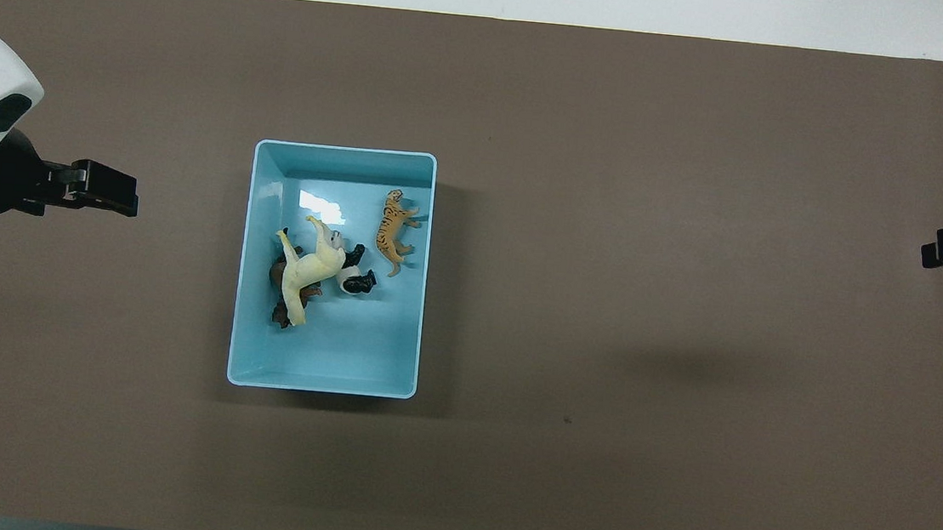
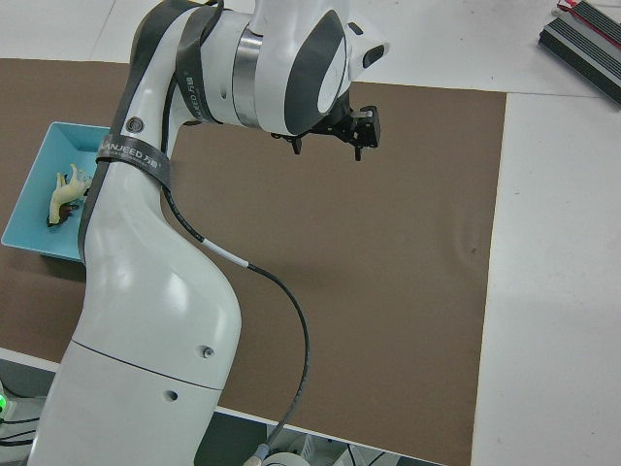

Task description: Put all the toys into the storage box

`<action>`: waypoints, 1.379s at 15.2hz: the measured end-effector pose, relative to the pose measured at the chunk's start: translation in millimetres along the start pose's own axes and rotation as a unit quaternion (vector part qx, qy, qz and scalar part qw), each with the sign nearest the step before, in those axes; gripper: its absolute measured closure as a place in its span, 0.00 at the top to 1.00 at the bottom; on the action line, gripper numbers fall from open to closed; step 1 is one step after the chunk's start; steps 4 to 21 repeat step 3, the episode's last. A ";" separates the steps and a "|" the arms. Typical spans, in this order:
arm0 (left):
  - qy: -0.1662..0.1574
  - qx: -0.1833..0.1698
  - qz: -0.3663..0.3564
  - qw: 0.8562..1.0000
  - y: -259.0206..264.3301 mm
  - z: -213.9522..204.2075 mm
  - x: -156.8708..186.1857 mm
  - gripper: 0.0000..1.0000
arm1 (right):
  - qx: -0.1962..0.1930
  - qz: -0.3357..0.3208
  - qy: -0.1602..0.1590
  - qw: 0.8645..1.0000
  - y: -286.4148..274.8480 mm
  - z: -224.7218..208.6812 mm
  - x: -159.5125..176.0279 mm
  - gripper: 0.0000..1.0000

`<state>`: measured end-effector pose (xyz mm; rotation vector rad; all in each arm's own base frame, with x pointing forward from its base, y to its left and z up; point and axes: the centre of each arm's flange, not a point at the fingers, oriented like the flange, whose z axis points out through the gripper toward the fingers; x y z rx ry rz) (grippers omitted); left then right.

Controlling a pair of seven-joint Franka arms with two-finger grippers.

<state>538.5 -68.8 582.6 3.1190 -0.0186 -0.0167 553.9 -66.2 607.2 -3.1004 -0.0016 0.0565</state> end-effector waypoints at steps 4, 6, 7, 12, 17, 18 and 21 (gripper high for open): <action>0.006 -0.001 0.001 1.000 1.1 -7.2 0.4 1.00 | -0.015 0.000 -0.002 1.000 3.4 -0.2 -0.4 1.00; 0.006 -0.001 0.001 1.000 1.1 -7.2 0.4 1.00 | -0.015 0.000 -0.002 1.000 3.4 -0.2 -0.4 1.00; 0.006 -0.001 0.001 1.000 1.1 -7.2 0.4 1.00 | -0.015 0.000 -0.002 1.000 3.4 -0.2 -0.4 1.00; 0.006 -0.001 0.001 1.000 1.1 -7.2 0.4 1.00 | -0.015 0.000 -0.002 1.000 3.4 -0.2 -0.4 1.00; 0.006 -0.001 0.001 1.000 1.1 -7.2 0.4 1.00 | -0.015 0.000 -0.002 1.000 3.4 -0.2 -0.4 1.00; 0.006 -0.001 0.001 1.000 1.1 -7.2 0.4 1.00 | -0.015 0.000 -0.002 1.000 3.4 -0.2 -0.4 1.00; 0.006 -0.001 0.001 1.000 1.1 -7.2 0.4 1.00 | -0.015 0.000 -0.002 1.000 3.4 -0.2 -0.4 1.00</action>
